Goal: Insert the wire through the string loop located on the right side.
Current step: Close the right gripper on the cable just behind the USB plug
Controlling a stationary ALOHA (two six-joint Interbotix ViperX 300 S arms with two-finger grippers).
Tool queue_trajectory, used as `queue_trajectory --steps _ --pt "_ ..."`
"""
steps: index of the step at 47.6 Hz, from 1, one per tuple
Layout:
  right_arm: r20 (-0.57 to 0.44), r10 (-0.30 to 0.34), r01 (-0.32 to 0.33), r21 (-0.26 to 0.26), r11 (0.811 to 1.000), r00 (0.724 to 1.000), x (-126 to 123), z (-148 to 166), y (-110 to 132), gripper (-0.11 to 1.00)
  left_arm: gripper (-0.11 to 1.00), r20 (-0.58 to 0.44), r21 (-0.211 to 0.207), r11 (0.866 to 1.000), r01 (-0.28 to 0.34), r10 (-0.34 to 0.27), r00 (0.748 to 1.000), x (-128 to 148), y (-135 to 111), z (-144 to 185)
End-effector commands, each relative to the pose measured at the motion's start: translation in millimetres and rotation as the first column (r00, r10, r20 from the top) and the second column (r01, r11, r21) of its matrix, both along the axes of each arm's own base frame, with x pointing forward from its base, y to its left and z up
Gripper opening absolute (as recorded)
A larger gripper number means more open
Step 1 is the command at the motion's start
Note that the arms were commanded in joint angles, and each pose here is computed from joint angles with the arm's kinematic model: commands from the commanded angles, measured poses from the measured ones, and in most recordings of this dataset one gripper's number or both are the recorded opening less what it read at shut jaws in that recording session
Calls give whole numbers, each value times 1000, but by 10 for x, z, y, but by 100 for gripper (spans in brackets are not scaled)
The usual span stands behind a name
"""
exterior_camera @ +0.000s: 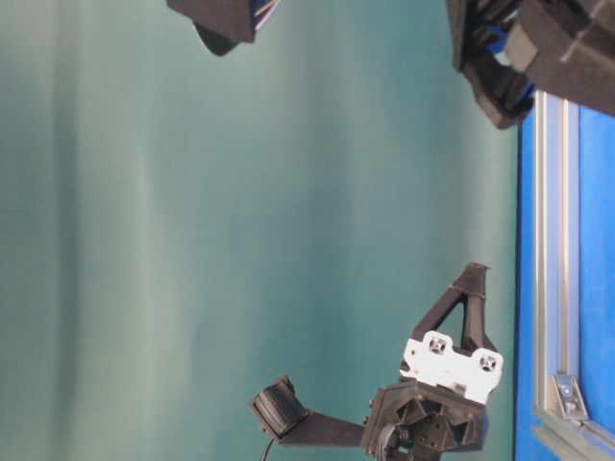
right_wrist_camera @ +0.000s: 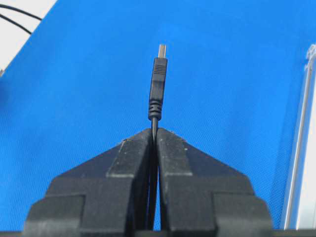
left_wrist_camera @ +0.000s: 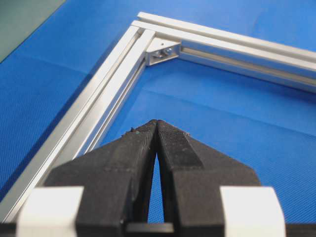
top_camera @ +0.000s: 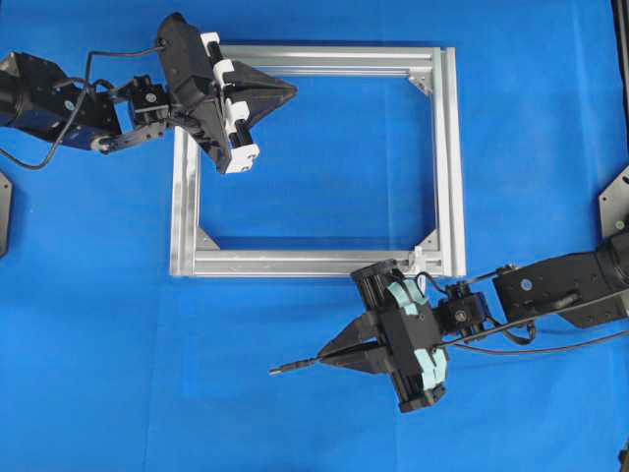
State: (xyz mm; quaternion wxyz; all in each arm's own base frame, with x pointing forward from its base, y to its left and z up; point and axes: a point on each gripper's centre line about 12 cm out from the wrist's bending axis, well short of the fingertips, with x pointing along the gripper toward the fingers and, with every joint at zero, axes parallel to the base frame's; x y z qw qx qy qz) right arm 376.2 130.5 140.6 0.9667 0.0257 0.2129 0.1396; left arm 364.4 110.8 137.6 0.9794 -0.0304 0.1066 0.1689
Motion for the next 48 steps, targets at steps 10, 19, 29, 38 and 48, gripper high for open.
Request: queue_trajectory --steps 10,19,29,38,48 --pt "35 2 -2 11 1000 999 14 131 11 -4 0 43 13 1000 2 -2 999 21 4 149" --pt "35 3 -4 11 1000 999 12 131 17 -4 0 45 11 1000 0 -1 999 24 6 153" --pt "34 3 -3 9 1000 999 13 129 11 -4 0 45 11 1000 0 -1 999 24 6 153" --pt "33 3 -3 9 1000 999 10 124 10 -4 0 47 10 1000 0 0 999 28 7 158" --pt "33 3 -3 9 1000 999 10 124 10 -4 0 49 9 1000 0 0 999 32 8 162"
